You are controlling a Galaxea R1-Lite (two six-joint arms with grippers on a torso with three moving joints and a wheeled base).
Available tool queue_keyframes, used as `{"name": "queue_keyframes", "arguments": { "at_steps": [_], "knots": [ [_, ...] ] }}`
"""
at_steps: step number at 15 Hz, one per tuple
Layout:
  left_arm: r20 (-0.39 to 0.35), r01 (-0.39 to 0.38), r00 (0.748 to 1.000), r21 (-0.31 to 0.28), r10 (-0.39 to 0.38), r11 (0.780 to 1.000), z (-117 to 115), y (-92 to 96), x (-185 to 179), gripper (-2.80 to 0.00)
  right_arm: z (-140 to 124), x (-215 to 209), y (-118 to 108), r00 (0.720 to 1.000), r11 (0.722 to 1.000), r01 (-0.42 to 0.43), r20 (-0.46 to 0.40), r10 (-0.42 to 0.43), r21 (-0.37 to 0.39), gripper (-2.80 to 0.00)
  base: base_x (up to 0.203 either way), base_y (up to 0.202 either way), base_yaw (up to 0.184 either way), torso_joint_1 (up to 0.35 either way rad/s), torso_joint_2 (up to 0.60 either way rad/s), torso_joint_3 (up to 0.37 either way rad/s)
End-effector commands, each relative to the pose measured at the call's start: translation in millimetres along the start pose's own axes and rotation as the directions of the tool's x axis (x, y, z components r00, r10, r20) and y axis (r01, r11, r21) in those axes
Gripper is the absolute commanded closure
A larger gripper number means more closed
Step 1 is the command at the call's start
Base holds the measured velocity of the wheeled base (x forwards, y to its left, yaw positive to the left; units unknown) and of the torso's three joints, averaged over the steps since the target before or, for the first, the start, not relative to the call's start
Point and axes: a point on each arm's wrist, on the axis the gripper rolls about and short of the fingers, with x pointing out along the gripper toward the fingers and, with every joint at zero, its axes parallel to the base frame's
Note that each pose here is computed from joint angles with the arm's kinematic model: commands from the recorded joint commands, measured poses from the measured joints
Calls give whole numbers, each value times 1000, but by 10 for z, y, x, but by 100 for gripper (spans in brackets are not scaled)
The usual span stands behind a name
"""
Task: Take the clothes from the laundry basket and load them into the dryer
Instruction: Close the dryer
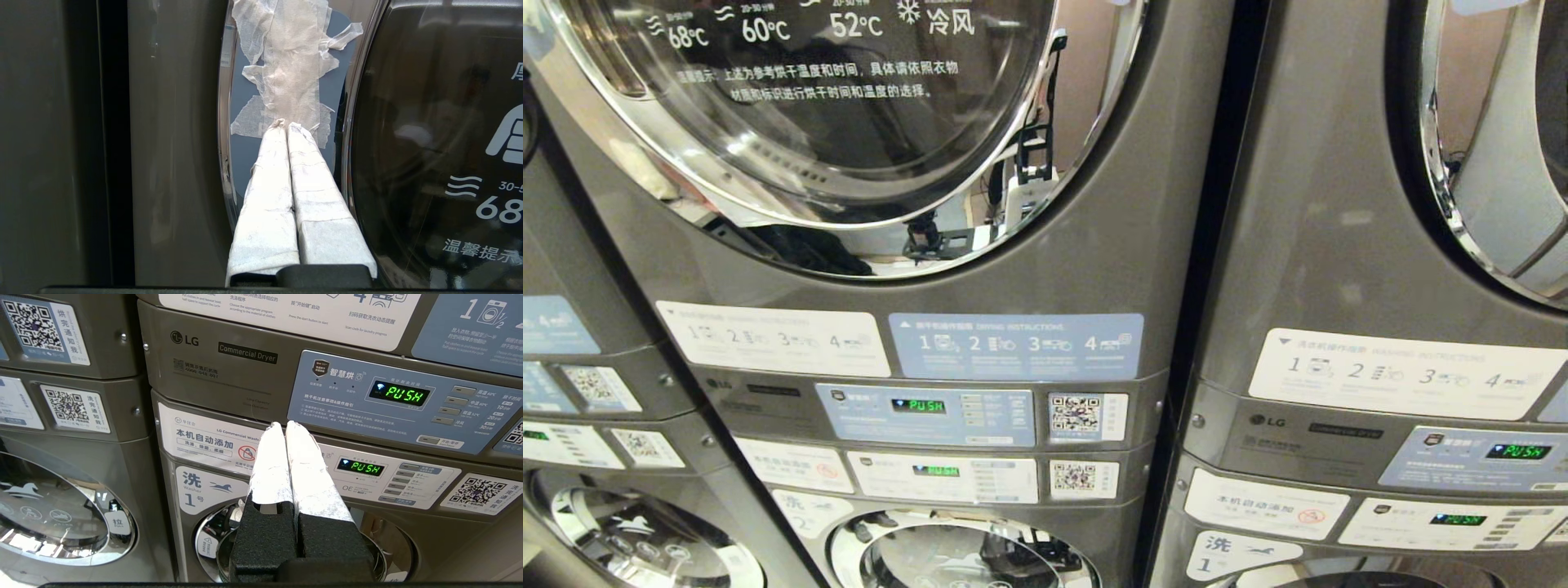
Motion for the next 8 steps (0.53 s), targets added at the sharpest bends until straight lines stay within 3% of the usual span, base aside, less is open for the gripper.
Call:
{"name": "queue_keyframes", "arguments": {
  "at_steps": [1, 4, 8],
  "knots": [
    [-10, 5, 1000, -8, -5, 1000, -69, 5, 49, 0, -41, 11, 5, 1000, 1000, -3, -15, 3, 0, 0, 0, 0, 0, 0, 0, 0],
    [33, -11, 999, 17, 10, 1000, 96, -11, 1, 0, -42, 11, 5, 1000, 1000, -2, -16, 2, 0, 0, 0, 0, 0, 0, 0, 0],
    [169, -52, 985, 109, 33, 993, 802, -209, -446, 0, -40, 11, 5, 1000, 1000, -2, -15, 2, -6, 0, 0, 0, 0, 0, 0, 0]
  ]
}}
